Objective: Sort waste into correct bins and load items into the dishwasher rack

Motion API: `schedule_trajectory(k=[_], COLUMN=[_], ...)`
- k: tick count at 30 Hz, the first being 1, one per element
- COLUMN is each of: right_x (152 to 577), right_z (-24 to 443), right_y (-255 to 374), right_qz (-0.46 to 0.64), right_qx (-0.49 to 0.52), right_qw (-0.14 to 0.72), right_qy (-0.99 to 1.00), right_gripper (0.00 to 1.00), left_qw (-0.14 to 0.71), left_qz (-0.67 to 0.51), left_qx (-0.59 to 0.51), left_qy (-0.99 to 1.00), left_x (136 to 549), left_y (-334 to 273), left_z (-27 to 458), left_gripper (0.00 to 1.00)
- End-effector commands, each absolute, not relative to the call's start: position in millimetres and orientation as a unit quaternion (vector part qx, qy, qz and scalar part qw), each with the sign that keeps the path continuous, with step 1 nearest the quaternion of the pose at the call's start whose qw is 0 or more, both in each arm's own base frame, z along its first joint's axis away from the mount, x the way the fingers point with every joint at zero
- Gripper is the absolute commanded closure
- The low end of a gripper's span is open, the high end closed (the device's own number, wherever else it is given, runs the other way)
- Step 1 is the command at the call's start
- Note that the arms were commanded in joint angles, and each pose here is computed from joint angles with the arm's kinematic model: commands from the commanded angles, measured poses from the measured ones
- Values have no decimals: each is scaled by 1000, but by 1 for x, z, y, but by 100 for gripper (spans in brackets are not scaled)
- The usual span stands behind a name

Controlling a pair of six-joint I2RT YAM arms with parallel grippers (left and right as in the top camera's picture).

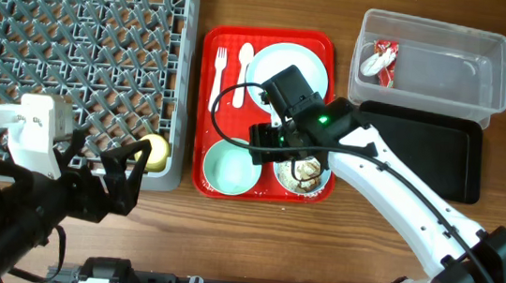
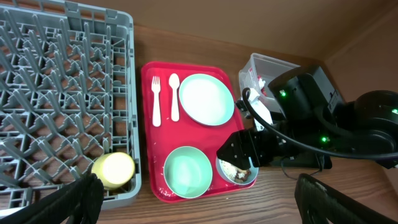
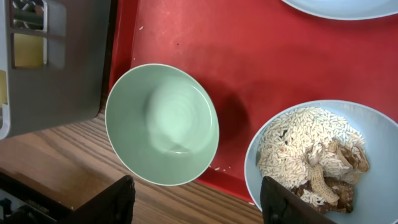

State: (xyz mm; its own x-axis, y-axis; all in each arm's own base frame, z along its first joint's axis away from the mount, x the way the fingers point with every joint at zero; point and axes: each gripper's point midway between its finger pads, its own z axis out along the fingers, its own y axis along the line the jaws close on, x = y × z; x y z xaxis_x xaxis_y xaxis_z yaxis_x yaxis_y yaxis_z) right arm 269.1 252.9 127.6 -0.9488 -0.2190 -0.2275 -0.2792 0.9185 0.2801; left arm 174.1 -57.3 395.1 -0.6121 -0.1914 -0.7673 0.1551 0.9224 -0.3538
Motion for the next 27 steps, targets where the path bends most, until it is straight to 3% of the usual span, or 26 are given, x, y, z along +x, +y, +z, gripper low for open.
schedule_trajectory(k=[1, 12, 19, 20, 21, 27], right_x=[267, 271, 259, 253, 249, 221], right_z=[124, 125, 213, 227, 242, 287], right_y=[254, 248, 244, 240, 237, 198], right_qz=[160, 144, 205, 215, 228, 230], right_qx=[-123, -101, -138, -137, -138, -119], right_qw=[85, 95, 210, 224, 242, 302], right_qy=[976, 980, 946, 940, 933, 918], right_gripper=[35, 30, 26, 18, 0, 0], left_qw=[451, 451, 451, 451, 451, 451], left_qz=[-188, -188, -188, -188, -188, -188], left_qx=[-2, -2, -2, -2, -2, -2], left_qy=[872, 873, 873, 872, 873, 872], left_x=[173, 173, 173, 172, 173, 172], left_y=[-56, -56, -56, -56, -56, -56], left_z=[399, 399, 399, 399, 399, 399], left_gripper=[0, 0, 0, 0, 0, 0])
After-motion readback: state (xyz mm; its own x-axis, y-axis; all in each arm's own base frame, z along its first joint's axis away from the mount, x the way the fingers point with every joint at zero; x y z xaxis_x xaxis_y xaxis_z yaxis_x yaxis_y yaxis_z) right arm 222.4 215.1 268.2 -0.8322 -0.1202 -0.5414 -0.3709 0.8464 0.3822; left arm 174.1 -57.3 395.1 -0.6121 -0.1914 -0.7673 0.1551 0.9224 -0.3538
